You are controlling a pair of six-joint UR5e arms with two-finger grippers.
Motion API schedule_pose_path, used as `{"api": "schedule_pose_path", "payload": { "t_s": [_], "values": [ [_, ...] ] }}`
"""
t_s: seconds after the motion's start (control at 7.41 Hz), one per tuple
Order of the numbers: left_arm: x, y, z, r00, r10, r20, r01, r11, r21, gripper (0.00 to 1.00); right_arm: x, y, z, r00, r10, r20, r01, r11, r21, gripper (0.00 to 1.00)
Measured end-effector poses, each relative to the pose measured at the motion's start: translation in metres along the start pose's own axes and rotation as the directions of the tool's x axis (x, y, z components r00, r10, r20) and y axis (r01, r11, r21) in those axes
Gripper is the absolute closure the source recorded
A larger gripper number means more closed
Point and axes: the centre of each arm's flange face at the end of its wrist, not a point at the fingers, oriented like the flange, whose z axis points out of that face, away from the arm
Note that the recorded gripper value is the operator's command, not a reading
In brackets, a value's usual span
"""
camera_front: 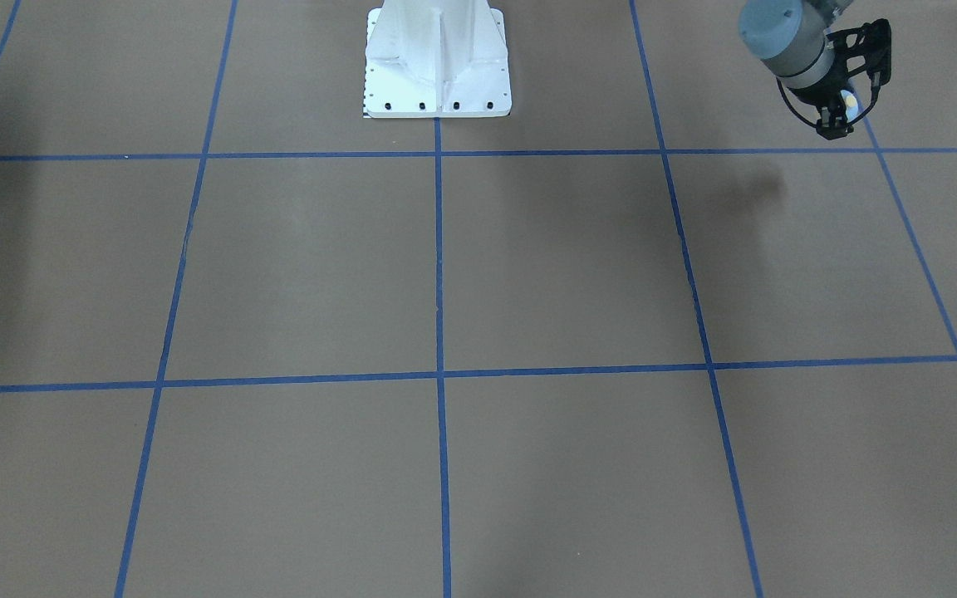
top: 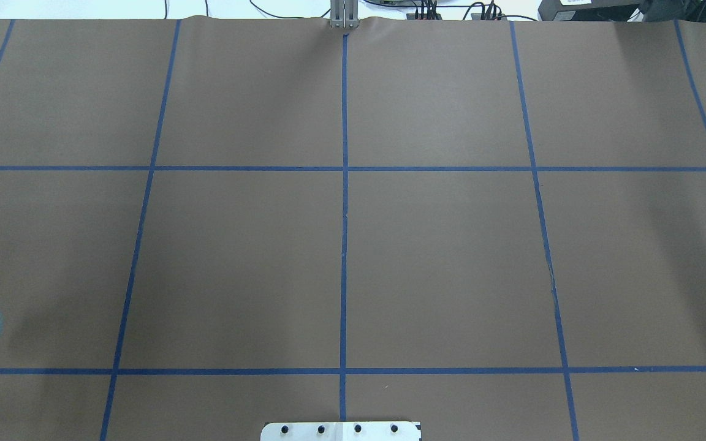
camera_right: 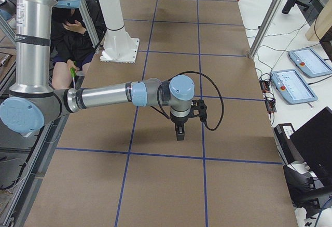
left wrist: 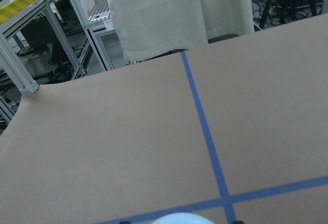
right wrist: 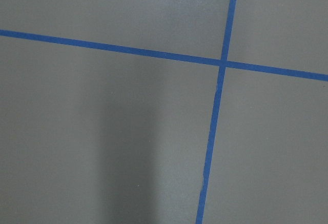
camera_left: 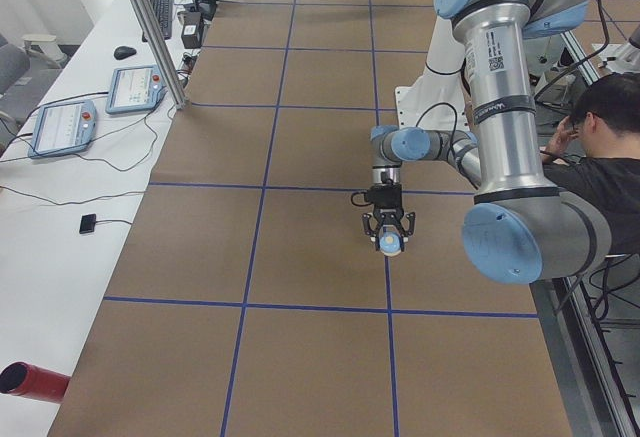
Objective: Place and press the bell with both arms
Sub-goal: 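Carry the held bell with the left arm toward the table centre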
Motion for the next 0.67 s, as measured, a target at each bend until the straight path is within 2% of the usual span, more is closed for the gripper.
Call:
{"api": "schedule_pose_path", "payload": {
  "t_s": [0.13,0.27,0.4,0.54,0.67],
  "values": [
    [0.032,0.003,-0.041,0.994,0.094,-0.058,-0.095,0.995,-0.020,1.00,0.001,0.001,0.001,1.000,0.002,0.000,-0.002,1.000,-0.002,0.00],
    [0.057,0.009,-0.076,0.971,0.197,-0.137,-0.199,0.980,-0.004,1.00,0.001,0.002,0.001,1.000,0.002,-0.001,-0.002,1.000,-0.003,0.00],
    [0.083,0.019,-0.112,0.929,0.297,-0.222,-0.295,0.954,0.043,1.00,0.001,0.002,0.001,1.000,0.003,-0.002,-0.003,1.000,-0.003,0.00],
    [0.106,0.031,-0.147,0.874,0.387,-0.293,-0.374,0.922,0.102,1.00,0.001,0.001,0.001,1.000,0.002,-0.002,-0.002,1.000,-0.003,0.00],
    [0.126,0.043,-0.188,0.803,0.473,-0.362,-0.445,0.880,0.165,1.00,0.001,0.001,0.001,1.000,0.001,-0.003,-0.001,1.000,-0.002,0.00]
  ]
}}
